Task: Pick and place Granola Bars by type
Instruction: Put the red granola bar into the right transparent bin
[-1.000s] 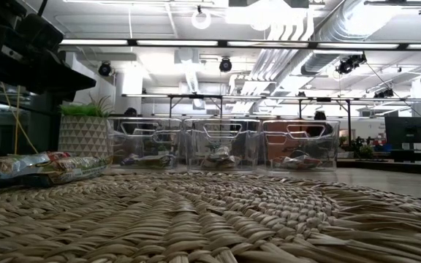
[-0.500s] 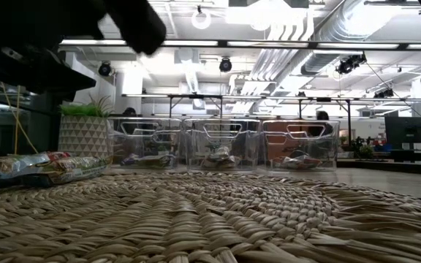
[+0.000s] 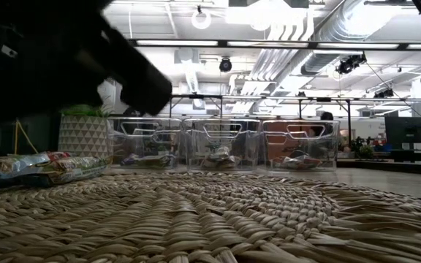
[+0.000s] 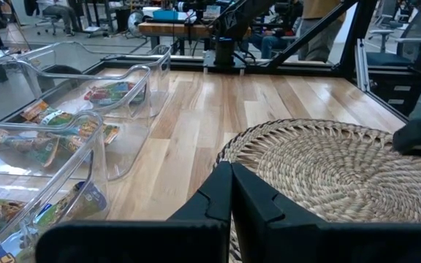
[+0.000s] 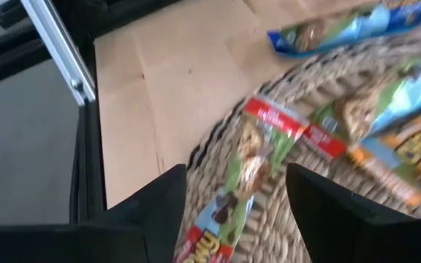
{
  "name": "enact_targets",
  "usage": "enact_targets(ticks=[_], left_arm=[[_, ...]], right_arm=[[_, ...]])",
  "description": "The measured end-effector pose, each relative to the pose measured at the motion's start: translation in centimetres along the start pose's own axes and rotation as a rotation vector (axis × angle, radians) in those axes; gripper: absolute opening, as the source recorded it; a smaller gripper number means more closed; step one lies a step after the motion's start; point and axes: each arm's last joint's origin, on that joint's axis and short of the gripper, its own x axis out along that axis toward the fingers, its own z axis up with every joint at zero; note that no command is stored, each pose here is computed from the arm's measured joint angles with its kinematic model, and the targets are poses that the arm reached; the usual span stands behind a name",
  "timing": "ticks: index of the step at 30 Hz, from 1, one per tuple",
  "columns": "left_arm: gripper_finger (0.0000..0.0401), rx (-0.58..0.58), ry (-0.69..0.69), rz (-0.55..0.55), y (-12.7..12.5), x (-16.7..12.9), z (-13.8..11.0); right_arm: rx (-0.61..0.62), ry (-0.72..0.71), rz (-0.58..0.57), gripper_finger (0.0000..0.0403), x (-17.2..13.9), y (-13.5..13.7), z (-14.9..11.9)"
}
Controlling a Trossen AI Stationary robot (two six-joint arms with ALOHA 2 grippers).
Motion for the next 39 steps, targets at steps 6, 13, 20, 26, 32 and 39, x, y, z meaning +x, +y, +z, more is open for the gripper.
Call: enact_targets(ticks=[6, 13, 20, 26, 32, 39], left_arm=[[0.0001, 0.0, 0.0, 0.0, 0.0, 0.0, 0.0], [0.0001, 0.0, 0.0, 0.0, 0.0, 0.0, 0.0], [0.0001, 0.0, 0.0, 0.0, 0.0, 0.0, 0.0], [0.0001, 0.0, 0.0, 0.0, 0.0, 0.0, 0.0], [0.0001, 0.0, 0.0, 0.0, 0.0, 0.0, 0.0], [0.0001, 0.0, 0.001, 0.0, 0.0, 0.0, 0.0]], right_arm=[[0.019, 0.025, 0.01, 0.022, 0.4, -0.1, -0.5], [0.034, 0.034, 0.006, 0.022, 0.5, -0.2, -0.7], [0.036, 0.065, 0.026, 0.022, 1.1, -0.3, -1.4], [0.05, 0.064, 0.021, 0.022, 1.4, -0.4, -1.8], [0.066, 0.085, 0.032, 0.022, 1.9, -0.6, -2.3], [0.069, 0.091, 0.026, 0.0211, 2.1, -0.7, -2.6]])
